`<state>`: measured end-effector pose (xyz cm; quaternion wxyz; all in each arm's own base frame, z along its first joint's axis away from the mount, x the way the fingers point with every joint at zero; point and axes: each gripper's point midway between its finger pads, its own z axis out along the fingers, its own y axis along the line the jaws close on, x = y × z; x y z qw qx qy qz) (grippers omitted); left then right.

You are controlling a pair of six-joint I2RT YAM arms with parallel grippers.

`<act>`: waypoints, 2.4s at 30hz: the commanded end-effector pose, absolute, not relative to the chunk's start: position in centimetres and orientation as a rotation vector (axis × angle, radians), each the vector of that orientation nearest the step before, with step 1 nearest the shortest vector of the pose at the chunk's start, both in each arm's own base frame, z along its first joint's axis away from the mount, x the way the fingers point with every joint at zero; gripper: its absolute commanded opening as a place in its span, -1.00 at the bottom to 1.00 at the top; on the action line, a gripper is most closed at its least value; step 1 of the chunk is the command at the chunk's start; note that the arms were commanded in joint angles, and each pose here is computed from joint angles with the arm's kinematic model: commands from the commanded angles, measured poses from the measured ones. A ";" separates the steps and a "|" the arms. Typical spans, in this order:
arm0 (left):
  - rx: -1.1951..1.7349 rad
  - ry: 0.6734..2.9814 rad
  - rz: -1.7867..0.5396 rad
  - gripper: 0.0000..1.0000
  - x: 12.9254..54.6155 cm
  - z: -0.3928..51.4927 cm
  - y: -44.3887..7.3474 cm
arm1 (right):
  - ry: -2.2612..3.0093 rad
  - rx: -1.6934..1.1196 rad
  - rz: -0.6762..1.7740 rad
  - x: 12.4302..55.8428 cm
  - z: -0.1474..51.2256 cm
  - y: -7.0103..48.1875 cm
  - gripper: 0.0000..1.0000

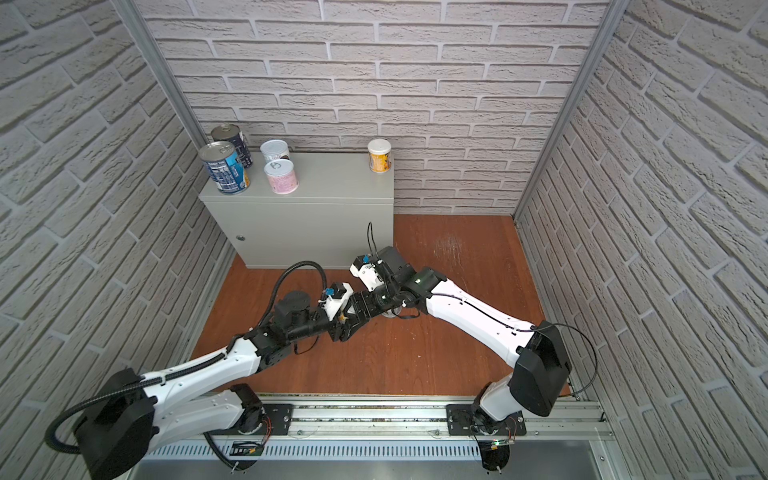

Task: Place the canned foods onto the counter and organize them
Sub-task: 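Reach the left gripper to the yellow-labelled can held by the right gripper, then close the left gripper on the yellow-labelled can while the right gripper opens and withdraws, then carry the yellow-labelled can with the left gripper up to the cabinet top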

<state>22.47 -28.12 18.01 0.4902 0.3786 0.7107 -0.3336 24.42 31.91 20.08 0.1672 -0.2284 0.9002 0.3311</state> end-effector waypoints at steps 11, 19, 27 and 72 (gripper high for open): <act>0.680 1.585 -0.745 0.36 24.5 23.6 -26.2 | 2.439 -0.632 1.101 24.6 22.2 33.8 -0.56; 0.546 1.589 -0.716 0.27 25.3 24.8 -24.4 | 2.357 -0.577 1.134 25.1 23.0 33.9 -0.40; 0.418 1.606 -0.702 0.24 25.7 27.0 -22.4 | 2.321 -0.584 1.077 25.1 23.4 32.9 0.47; 0.413 1.490 -0.597 0.20 33.2 39.4 -26.5 | 1.879 -0.427 0.994 19.5 24.9 22.6 0.82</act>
